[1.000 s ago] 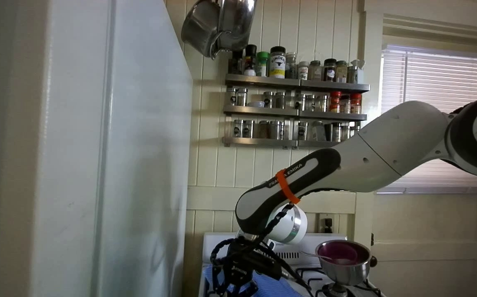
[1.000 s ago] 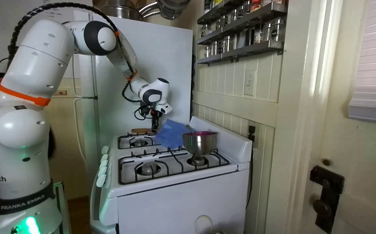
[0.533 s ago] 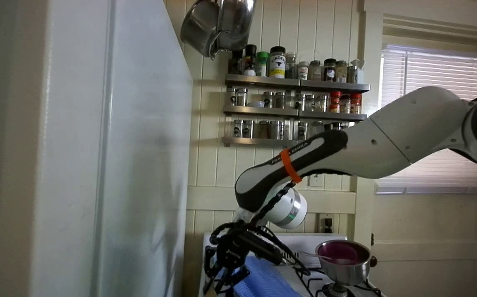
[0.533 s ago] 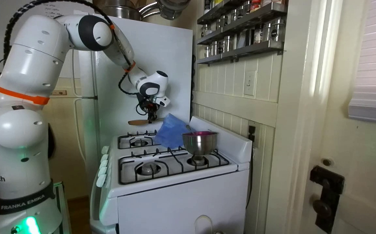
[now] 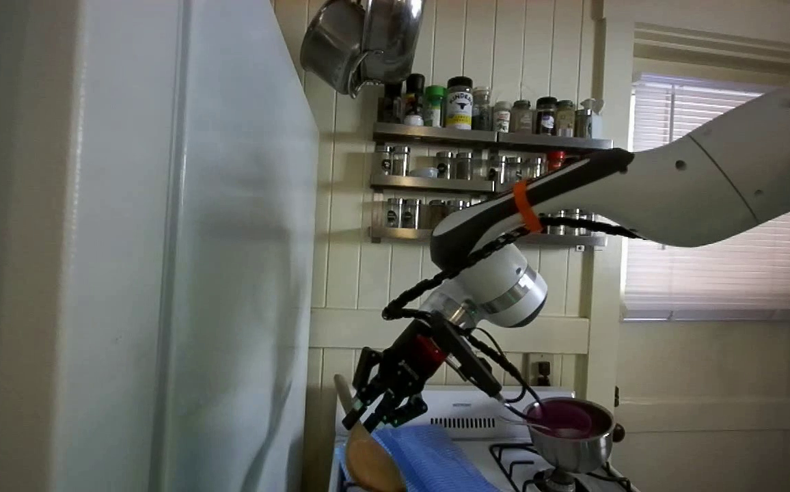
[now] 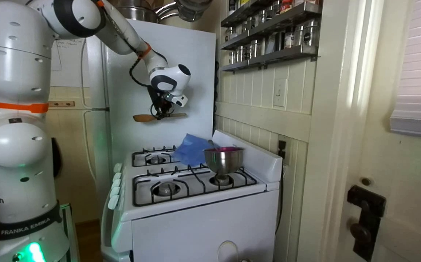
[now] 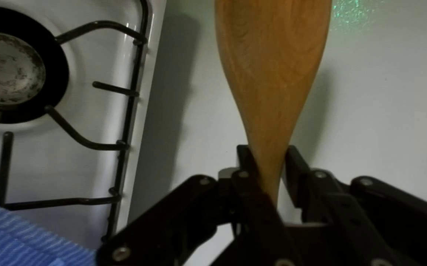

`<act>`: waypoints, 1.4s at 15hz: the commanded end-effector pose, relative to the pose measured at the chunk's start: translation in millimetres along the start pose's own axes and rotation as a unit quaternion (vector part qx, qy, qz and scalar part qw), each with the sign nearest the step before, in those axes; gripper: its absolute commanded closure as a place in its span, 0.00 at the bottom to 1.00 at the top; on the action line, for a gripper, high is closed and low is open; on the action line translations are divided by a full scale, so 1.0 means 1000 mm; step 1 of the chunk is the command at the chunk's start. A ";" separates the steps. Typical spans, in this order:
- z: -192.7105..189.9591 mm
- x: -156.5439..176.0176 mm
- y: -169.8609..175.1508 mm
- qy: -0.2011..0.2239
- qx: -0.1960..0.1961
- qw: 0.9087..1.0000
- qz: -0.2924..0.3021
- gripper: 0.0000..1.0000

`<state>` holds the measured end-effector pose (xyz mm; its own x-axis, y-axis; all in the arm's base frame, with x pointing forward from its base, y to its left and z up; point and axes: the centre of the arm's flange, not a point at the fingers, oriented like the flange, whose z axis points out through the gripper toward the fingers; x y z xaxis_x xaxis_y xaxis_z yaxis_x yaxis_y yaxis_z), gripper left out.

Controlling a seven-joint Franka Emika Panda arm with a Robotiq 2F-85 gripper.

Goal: Put the wooden spatula on the pot

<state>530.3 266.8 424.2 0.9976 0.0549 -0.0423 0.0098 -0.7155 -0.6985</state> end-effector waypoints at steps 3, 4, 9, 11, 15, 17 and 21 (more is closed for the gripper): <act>-0.072 -0.063 0.037 0.047 -0.107 0.992 0.052 0.94; -0.093 -0.072 0.033 0.046 -0.136 0.988 0.052 0.94; -0.181 -0.108 -0.024 0.017 -0.283 0.957 0.063 0.94; -0.203 -0.114 -0.041 -0.001 -0.334 0.939 0.080 0.94; -0.249 -0.125 -0.028 -0.005 -0.423 0.896 0.134 0.94; -0.271 -0.127 -0.002 0.005 -0.461 0.871 0.170 0.94; -0.270 -0.129 0.005 0.012 -0.447 0.879 0.164 0.75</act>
<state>420.4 68.0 619.4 0.9577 -0.2642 -0.1139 -0.2399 -0.9520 0.1903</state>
